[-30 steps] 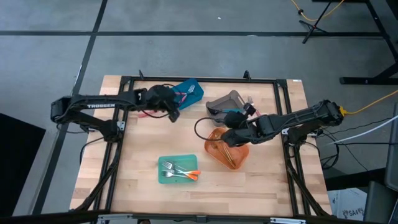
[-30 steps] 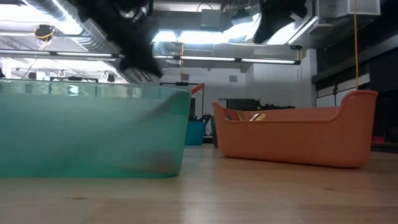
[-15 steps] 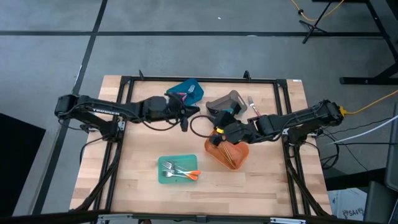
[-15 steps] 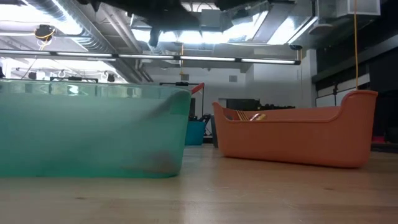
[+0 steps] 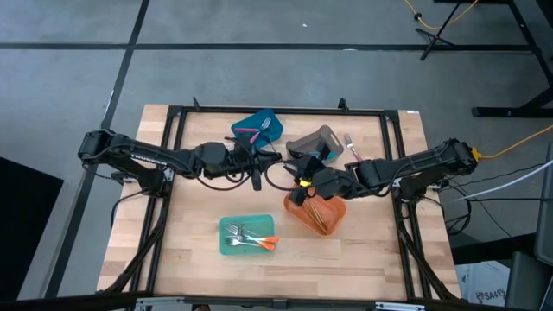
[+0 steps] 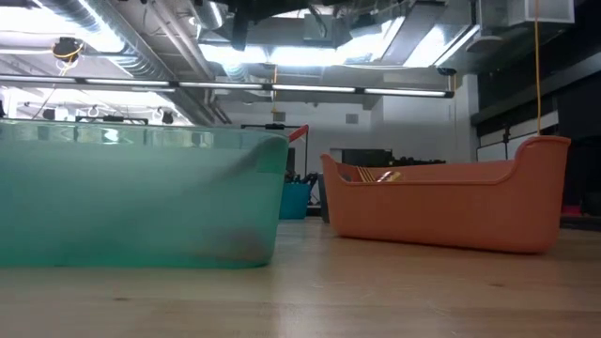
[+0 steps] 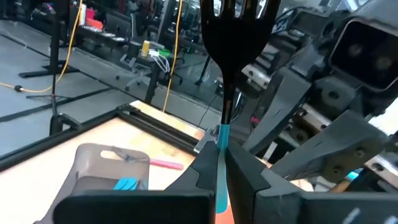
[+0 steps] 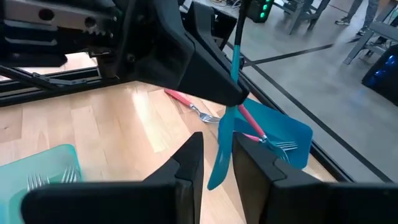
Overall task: Sort silverware by color (type)
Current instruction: Put the blue fork into the black bin
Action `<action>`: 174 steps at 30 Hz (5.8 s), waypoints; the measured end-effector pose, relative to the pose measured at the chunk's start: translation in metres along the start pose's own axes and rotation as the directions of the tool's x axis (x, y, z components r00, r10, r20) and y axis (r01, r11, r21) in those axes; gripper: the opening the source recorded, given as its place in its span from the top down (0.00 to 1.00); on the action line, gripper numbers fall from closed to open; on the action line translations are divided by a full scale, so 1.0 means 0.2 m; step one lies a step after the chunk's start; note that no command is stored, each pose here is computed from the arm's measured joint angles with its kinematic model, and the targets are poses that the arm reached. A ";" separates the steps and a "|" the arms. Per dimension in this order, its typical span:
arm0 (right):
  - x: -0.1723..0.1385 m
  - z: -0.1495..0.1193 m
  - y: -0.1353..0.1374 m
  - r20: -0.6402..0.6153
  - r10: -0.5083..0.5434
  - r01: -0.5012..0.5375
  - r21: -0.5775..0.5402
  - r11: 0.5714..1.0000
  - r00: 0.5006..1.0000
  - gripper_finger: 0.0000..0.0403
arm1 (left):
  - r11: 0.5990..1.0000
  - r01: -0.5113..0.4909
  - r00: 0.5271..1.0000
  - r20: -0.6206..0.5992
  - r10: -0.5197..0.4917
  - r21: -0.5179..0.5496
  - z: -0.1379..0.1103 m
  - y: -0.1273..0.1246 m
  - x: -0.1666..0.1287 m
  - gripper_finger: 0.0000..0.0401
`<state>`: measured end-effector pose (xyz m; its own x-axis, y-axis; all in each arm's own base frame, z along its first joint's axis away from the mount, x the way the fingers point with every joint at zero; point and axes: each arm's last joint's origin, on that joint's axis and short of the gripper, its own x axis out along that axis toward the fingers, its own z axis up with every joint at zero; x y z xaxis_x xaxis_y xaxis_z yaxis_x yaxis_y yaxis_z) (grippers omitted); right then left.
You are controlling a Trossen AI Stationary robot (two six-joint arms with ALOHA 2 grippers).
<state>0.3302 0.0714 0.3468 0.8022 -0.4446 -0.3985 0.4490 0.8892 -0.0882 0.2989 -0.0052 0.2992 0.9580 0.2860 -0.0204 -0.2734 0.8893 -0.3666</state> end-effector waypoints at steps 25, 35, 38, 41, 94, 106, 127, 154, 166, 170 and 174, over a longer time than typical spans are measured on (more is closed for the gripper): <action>0.08 -0.01 0.06 0.062 -0.064 0.072 -0.133 0.989 0.996 0.82 | 0.999 0.049 0.998 0.042 -0.049 -0.019 0.02 -0.02 0.00 0.98; 0.08 0.00 0.06 0.070 -0.063 0.068 -0.071 0.995 0.996 0.82 | 0.999 0.039 0.999 0.038 -0.039 -0.017 0.02 -0.02 0.00 0.98; 0.08 0.00 0.06 0.068 -0.054 0.059 -0.072 0.996 0.996 0.82 | 0.999 0.035 0.999 0.039 -0.034 -0.017 0.02 -0.02 0.00 0.98; 0.08 0.00 0.06 0.064 -0.045 0.050 -0.076 0.996 0.997 0.82 | 0.999 0.032 0.999 0.039 -0.032 -0.016 0.02 -0.02 0.00 0.98; -0.20 0.19 -0.07 0.191 0.399 -0.378 -0.134 0.916 0.897 0.82 | 0.841 0.264 0.944 0.051 -0.325 0.472 0.01 -0.20 -0.07 0.99; -0.13 0.18 0.00 0.201 0.433 -0.411 -0.139 0.901 0.879 0.82 | 0.835 0.263 0.944 0.048 -0.325 0.483 0.01 -0.20 -0.07 0.99; -0.11 0.19 0.01 0.240 0.415 -0.396 -0.124 0.910 0.878 0.84 | 0.833 0.263 0.946 0.040 -0.321 0.487 0.00 -0.20 -0.07 0.99; -0.11 0.18 0.00 0.222 0.412 -0.388 -0.147 0.910 0.884 1.00 | 0.837 0.252 0.950 0.039 -0.309 0.486 0.00 -0.20 -0.07 0.99; -0.09 0.17 -0.02 0.179 0.373 -0.348 -0.155 0.924 0.910 1.00 | 0.847 0.204 0.971 0.009 -0.239 0.490 -0.02 -0.18 -0.07 0.90; -0.08 0.16 -0.04 0.149 0.355 -0.332 -0.160 0.930 0.923 1.00 | 0.852 0.182 0.976 0.017 -0.219 0.491 -0.02 -0.18 -0.07 0.83; -0.06 0.14 -0.06 0.105 0.329 -0.309 -0.170 0.936 0.938 1.00 | 0.859 0.144 0.983 0.026 -0.180 0.491 -0.02 -0.17 -0.06 0.79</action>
<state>0.3252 0.0625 0.3777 0.9419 -0.1361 -0.3071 0.1053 0.9878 -0.1146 0.2963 -0.0405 0.3082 0.9890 0.1308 0.0697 -0.1395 0.9804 0.1392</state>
